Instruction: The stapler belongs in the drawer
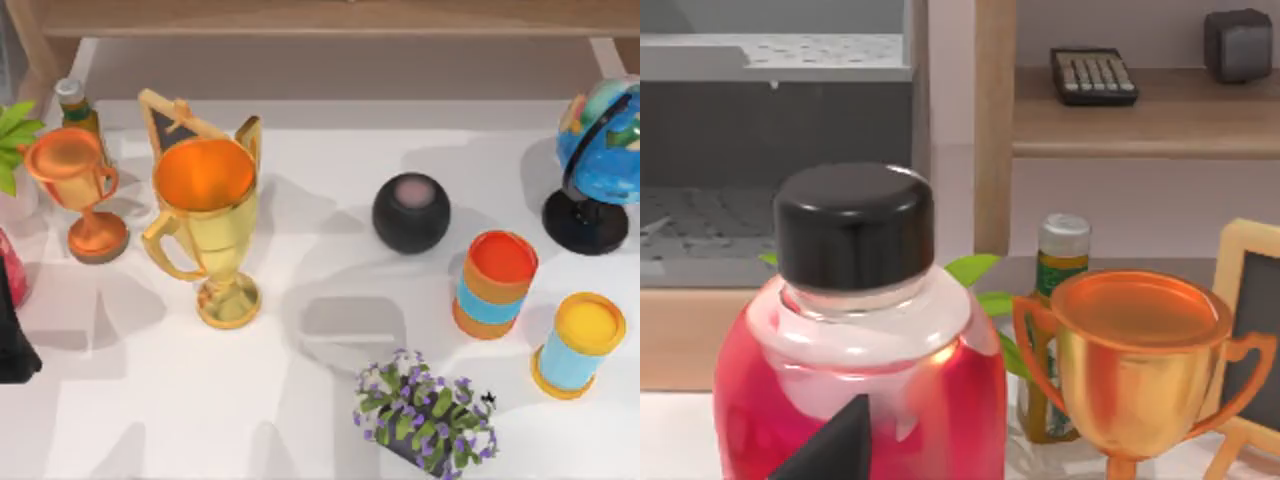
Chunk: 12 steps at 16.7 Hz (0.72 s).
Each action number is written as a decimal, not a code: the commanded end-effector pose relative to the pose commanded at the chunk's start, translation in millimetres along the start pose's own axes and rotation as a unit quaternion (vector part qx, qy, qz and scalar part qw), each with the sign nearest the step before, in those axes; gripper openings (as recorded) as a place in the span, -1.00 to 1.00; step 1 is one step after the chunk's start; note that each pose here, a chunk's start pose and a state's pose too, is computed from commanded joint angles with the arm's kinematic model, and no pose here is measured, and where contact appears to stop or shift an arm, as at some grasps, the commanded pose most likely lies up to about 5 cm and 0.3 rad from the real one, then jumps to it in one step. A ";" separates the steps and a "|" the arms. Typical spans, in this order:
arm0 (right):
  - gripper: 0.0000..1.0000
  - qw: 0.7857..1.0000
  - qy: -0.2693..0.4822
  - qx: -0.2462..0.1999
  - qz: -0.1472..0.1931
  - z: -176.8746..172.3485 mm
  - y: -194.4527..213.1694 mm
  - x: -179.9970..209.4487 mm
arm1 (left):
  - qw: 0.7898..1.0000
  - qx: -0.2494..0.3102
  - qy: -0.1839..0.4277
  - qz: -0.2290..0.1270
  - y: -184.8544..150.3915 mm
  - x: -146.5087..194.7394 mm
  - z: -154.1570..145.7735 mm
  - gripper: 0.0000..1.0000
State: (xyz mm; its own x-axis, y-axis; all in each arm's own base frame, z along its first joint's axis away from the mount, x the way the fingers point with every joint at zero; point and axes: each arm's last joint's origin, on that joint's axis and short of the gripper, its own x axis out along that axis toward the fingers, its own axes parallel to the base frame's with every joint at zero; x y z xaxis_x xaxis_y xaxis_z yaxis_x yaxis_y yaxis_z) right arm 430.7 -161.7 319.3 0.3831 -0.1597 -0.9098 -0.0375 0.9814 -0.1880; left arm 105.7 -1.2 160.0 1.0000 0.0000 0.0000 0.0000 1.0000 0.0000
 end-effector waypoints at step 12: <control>-1.00 0.976 0.193 0.035 0.096 -20.3 8.3 161.6 | 1.000 0.000 0.000 0.000 0.0 0.0 0.0 1.00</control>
State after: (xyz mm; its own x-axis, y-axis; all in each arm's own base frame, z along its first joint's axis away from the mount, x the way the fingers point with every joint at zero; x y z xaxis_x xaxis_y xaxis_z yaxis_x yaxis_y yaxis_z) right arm 473.6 -181.6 163.2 -0.0021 0.0127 -0.9999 -0.0057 0.9999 0.0128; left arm 105.7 -1.2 160.0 1.0000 0.0000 0.0000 0.0000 1.0000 0.0000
